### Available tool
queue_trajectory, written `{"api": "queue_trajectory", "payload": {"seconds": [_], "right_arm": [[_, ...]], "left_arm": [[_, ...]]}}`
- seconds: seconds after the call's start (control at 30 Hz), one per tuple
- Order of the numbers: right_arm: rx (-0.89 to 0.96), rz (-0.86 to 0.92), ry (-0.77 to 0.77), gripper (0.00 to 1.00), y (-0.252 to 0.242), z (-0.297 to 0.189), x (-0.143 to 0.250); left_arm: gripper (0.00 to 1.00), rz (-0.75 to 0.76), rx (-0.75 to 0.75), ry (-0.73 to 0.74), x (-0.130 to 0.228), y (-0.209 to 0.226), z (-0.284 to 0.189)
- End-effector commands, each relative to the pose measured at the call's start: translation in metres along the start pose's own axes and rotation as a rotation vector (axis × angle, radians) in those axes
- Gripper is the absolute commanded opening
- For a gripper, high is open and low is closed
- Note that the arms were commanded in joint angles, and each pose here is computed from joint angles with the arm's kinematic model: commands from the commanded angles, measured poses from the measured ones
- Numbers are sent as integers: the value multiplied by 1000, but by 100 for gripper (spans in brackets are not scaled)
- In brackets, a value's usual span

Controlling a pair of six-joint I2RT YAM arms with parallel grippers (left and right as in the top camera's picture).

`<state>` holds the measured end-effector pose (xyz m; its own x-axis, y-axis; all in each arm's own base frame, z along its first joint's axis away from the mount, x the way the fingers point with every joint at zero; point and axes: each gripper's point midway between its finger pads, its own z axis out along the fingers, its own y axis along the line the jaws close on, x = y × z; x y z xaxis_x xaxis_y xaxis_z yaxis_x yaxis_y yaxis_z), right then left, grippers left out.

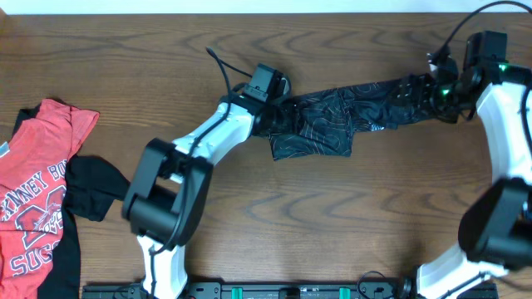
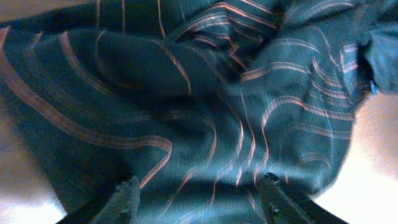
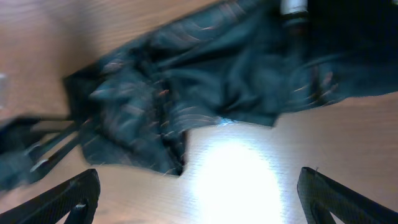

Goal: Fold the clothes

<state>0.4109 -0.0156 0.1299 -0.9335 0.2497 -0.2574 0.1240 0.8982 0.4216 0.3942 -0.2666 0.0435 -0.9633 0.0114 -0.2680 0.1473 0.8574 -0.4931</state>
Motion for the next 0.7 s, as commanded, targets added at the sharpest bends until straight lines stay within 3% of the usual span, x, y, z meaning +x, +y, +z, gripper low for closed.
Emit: {"api": "queue_trajectory", "payload": {"seconds": [0.0,0.2,0.4,0.67], "right_arm": [[5,67,-37,99,-39,0,-28],[-29,166,-47,99,-103,15,-57],[-24,149,-49,99,-155,39,-70],[-24,151,-45,99,-195,82,-78]], "left_arm": [[67,85,39,-58,-16,-19,-37],[68,76,21,-38,-8,-18,-55],[68,52,-3,17,6,-12,-57],[68,30,-26,68,20,-8,-61]]}}
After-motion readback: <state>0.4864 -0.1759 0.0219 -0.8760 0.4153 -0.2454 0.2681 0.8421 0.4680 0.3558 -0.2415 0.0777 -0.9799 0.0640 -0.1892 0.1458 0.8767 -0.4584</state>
